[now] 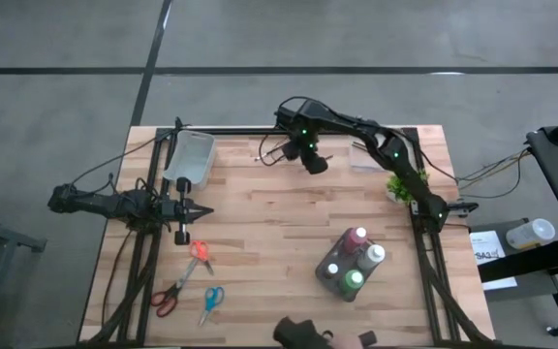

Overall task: Pick & Place Paint Supplies
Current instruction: Put the right paint brush into the transparent bin

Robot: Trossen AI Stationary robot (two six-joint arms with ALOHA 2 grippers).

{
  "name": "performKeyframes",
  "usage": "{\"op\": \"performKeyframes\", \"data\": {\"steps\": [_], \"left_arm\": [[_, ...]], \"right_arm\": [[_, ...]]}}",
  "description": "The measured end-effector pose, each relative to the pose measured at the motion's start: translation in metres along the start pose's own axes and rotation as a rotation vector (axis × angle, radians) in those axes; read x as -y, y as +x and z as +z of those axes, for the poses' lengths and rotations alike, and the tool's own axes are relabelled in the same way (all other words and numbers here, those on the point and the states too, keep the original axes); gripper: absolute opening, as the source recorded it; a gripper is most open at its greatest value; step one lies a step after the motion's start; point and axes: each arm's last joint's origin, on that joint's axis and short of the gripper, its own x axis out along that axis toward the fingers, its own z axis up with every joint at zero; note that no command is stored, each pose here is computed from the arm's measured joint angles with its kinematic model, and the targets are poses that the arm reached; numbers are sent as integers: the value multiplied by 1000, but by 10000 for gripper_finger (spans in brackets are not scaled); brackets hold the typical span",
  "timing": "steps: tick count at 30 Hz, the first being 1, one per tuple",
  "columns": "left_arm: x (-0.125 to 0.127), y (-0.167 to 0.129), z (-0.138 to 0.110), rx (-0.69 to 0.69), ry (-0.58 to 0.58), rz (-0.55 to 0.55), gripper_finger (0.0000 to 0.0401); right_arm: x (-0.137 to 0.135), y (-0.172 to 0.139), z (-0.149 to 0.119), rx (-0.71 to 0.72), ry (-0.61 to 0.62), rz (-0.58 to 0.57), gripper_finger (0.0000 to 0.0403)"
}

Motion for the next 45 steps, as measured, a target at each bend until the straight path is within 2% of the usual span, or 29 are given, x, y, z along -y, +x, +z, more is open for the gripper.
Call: {"op": "performKeyframes", "data": {"steps": [8, 20, 45], "left_arm": [[0, 0, 0, 0, 0, 0, 0], [0, 0, 0, 0, 0, 0, 0], [0, 0, 0, 0, 0, 0, 0]], "right_arm": [[8, 13, 1, -24, 23, 28, 120], [16, 21, 1, -1, 11, -32, 120], [13, 39, -1, -11, 45, -21, 120]]}}
